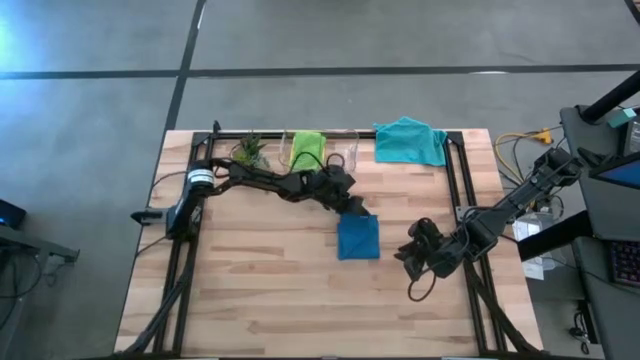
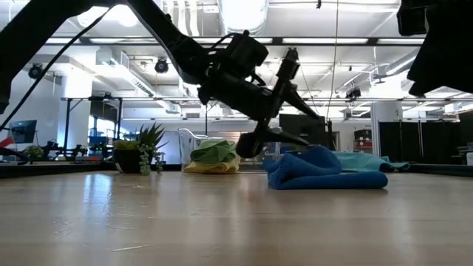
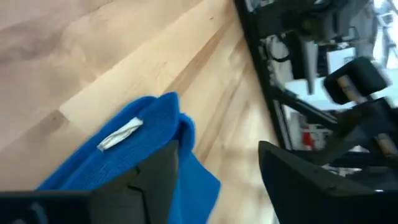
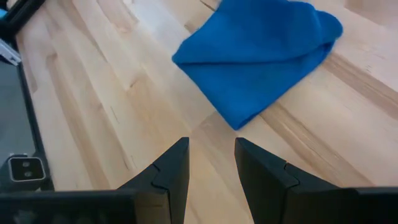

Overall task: Fold microfiber towels
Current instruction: Fold the bottom blue towel

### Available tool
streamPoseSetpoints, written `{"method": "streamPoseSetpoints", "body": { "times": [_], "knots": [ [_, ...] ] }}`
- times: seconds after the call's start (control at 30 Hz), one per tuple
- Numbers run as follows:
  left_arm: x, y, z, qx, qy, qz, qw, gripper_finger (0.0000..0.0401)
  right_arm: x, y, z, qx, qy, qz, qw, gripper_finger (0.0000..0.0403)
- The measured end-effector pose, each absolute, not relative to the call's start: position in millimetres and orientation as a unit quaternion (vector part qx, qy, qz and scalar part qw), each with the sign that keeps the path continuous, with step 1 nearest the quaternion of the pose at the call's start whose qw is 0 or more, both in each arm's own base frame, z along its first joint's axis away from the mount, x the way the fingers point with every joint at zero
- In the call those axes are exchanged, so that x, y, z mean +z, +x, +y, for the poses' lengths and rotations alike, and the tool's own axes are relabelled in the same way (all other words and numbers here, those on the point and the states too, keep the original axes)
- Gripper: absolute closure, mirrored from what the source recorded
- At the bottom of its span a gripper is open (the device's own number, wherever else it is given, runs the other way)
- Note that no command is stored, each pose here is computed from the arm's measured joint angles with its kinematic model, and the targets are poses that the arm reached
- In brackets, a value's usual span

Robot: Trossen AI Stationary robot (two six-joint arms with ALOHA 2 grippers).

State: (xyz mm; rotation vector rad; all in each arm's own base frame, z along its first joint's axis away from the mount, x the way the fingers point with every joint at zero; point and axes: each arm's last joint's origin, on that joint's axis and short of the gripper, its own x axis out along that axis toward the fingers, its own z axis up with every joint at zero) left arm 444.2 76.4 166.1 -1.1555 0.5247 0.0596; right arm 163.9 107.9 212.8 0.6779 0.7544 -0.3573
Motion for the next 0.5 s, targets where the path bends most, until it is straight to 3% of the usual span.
{"method": "streamPoseSetpoints", "body": {
  "times": [0.2,0.33,0.5],
  "knots": [
    [187.4,425.7,79.7,-0.021,-0.535,0.289,0.794,0.0189,223.8,177.5,112.1,-0.097,0.266,0.309,0.908,0.0278],
    [193.6,395.0,68.7,0.002,-0.496,0.342,0.799,0.0189,230.8,198.5,102.1,-0.064,0.214,0.264,0.938,0.0278],
    [193.4,344.1,49.3,0.014,-0.477,0.365,0.799,0.0189,226.0,229.2,65.8,-0.059,0.145,0.291,0.944,0.0278]
  ]
}}
